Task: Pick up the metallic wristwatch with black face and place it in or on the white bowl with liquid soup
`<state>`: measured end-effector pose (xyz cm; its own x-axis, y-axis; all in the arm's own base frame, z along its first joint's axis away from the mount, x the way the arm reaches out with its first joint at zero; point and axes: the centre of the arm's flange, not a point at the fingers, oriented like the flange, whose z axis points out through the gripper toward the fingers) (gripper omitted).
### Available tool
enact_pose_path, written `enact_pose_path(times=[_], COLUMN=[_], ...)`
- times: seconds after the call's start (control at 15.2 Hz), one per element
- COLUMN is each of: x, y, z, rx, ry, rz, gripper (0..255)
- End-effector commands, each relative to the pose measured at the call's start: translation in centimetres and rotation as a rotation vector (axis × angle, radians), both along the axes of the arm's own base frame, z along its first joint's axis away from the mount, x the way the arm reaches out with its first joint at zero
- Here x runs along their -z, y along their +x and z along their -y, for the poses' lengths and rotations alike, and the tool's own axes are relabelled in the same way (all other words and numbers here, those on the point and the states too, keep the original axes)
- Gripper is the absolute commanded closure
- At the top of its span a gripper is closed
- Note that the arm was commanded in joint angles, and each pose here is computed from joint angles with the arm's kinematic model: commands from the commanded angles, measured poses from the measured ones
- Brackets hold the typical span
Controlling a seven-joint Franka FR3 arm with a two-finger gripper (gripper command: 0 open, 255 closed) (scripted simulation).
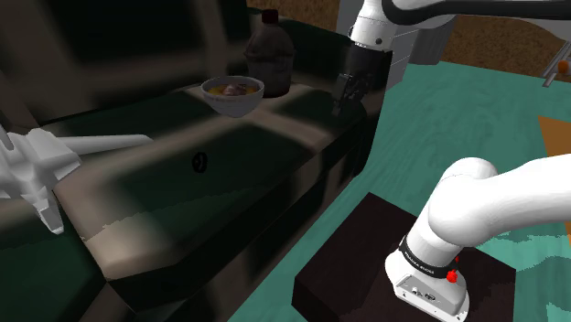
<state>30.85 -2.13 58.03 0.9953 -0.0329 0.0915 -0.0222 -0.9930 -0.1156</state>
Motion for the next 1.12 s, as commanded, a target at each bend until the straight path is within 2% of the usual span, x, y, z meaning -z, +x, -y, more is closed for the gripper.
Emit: enact_pose_path(times=[0.0, 1.06], x=[0.0, 0.7], y=[0.0, 7.8], z=[0.0, -22.1], rx=[0.0, -0.032], ry=[0.0, -0.182], rz=[0.0, 0.042], gripper=[0, 0])
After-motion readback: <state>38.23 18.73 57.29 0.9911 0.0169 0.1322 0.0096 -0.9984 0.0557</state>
